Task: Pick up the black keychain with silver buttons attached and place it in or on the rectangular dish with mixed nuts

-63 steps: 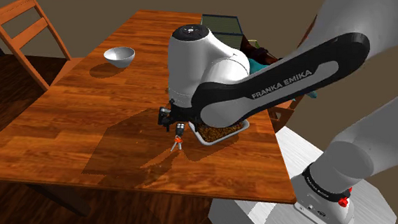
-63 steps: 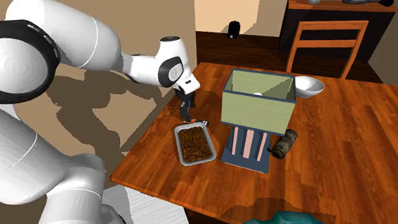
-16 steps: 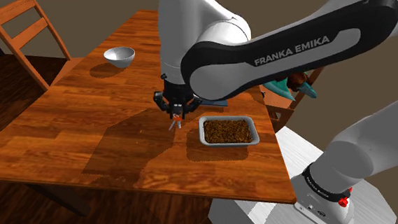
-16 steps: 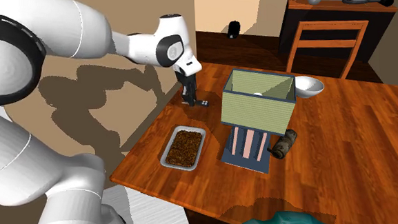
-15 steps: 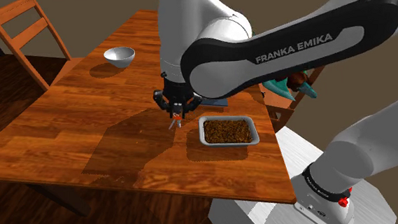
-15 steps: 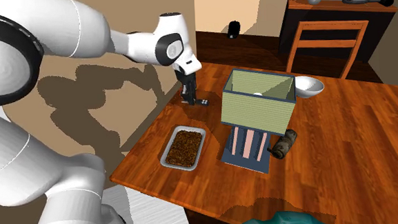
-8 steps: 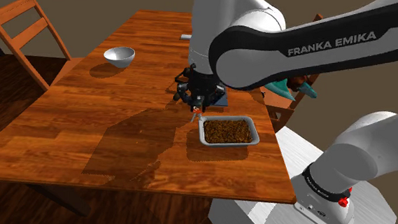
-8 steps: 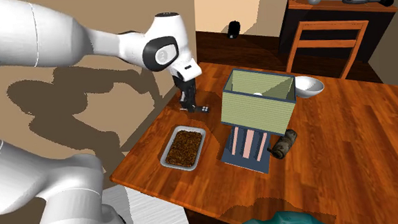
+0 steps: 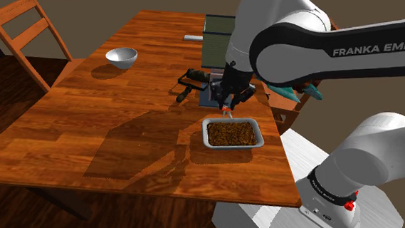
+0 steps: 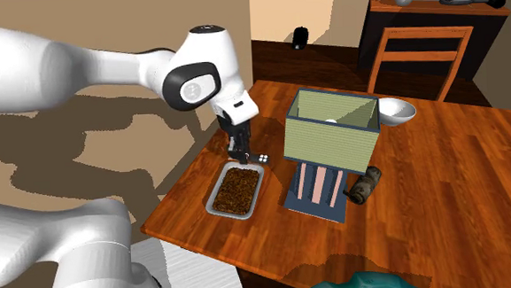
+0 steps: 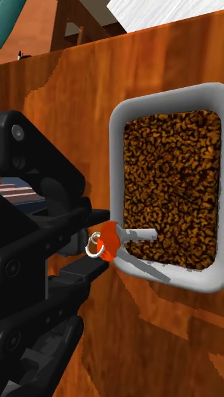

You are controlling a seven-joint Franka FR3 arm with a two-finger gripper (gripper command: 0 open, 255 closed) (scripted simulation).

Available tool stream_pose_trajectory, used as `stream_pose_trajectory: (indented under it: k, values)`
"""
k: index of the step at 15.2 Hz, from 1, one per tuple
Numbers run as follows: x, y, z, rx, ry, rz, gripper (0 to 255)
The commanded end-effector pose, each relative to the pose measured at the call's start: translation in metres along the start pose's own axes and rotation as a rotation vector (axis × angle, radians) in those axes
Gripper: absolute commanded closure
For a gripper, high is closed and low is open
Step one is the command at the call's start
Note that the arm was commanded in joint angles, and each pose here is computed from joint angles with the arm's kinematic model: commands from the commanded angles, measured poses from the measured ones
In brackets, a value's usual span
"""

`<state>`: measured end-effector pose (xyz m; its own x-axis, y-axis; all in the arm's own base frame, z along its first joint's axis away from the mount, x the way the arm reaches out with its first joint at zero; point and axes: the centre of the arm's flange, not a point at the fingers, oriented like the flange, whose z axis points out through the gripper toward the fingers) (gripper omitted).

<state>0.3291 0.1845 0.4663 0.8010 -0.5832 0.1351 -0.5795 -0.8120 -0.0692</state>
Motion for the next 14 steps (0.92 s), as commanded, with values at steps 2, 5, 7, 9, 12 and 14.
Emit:
stream_pose_trajectory:
  k: [2,5,7,9,12,14]
  values:
    - [-0.001,0.005,0.014,0.000,0.000,-0.001,255]
    - [-0.003,0.006,0.030,0.000,0.000,-0.001,255]
    - [-0.004,0.006,0.040,0.000,0.000,-0.001,255]
    - [-0.006,0.007,0.051,0.000,0.000,-0.001,255]
    - [-0.008,0.008,0.066,0.000,0.000,-0.001,255]
    - [-0.009,0.009,0.076,0.000,0.000,-0.001,255]
